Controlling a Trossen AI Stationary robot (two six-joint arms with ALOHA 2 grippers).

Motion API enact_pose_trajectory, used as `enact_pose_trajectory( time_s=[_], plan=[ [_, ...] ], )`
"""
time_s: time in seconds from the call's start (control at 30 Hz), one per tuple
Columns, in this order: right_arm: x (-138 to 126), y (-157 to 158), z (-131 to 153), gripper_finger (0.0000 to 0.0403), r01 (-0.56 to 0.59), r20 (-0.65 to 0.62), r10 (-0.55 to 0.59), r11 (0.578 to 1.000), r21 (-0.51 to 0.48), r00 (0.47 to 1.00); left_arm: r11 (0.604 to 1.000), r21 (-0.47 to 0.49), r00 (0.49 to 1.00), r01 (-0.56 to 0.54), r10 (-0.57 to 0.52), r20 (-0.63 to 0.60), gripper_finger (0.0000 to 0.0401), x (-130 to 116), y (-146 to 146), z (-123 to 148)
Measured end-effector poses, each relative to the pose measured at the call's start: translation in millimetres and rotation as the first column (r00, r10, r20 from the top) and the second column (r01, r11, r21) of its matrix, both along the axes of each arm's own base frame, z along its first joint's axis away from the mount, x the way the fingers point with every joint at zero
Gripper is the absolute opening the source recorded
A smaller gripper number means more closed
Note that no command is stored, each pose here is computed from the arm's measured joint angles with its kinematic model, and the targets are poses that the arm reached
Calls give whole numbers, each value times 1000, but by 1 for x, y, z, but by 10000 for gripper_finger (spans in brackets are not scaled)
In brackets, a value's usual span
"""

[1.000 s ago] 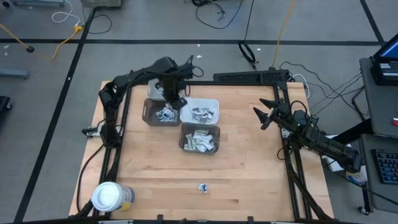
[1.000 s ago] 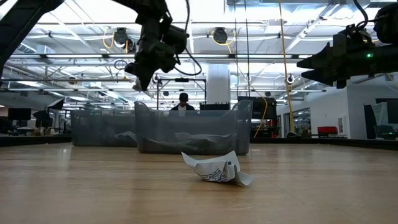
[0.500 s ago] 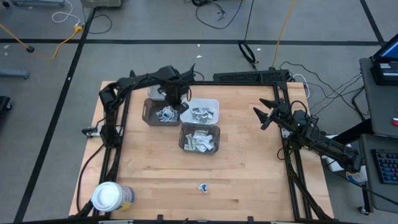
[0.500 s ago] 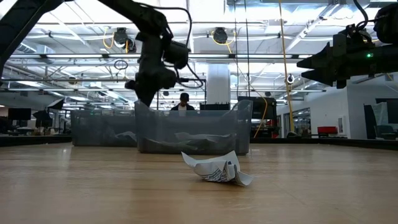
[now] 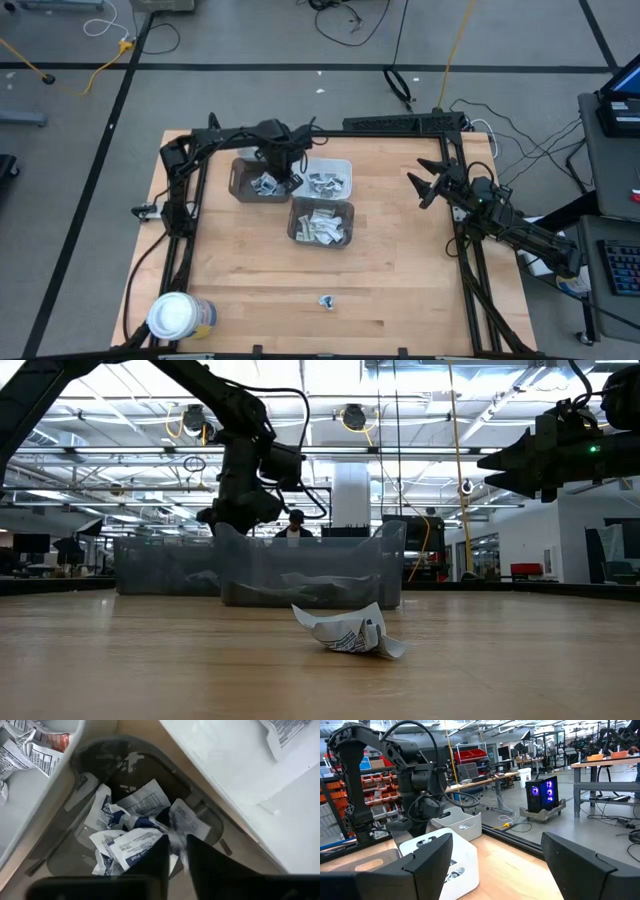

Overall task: Pick & Place First Aid Supplies
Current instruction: Put the blue alcohol pad into the left black bin

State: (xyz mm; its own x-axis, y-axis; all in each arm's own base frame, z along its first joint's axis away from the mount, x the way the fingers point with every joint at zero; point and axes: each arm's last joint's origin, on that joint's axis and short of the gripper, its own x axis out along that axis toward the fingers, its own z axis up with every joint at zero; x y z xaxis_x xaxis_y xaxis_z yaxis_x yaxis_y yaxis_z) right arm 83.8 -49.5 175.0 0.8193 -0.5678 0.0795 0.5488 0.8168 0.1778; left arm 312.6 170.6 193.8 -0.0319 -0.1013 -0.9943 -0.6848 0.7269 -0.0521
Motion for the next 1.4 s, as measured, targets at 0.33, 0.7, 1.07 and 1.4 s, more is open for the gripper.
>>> enact_pose_trajectory(
  time_s=[0.33, 0.7, 1.07, 1.4],
  plan=[
    [0, 0, 0, 297, 0, -1, 0, 1000, 0, 1000, 1000, -4, 1000, -14, 14, 2, 198, -4, 8, 0],
    [0, 0, 0, 297, 0, -1, 0, 1000, 0, 1000, 1000, -6, 1000, -12, 12, 3, 236, -9, 10, 5],
    [0, 0, 0, 297, 0, -1, 0, 1000, 0, 1000, 995, 93, 995, -26, 17, 100, 237, -26, -1, 68],
    [0, 0, 0, 297, 0, 0, 0, 1000, 0, 1000, 989, 100, 984, 111, -123, 131, 237, -3, -56, 76]
  ],
)
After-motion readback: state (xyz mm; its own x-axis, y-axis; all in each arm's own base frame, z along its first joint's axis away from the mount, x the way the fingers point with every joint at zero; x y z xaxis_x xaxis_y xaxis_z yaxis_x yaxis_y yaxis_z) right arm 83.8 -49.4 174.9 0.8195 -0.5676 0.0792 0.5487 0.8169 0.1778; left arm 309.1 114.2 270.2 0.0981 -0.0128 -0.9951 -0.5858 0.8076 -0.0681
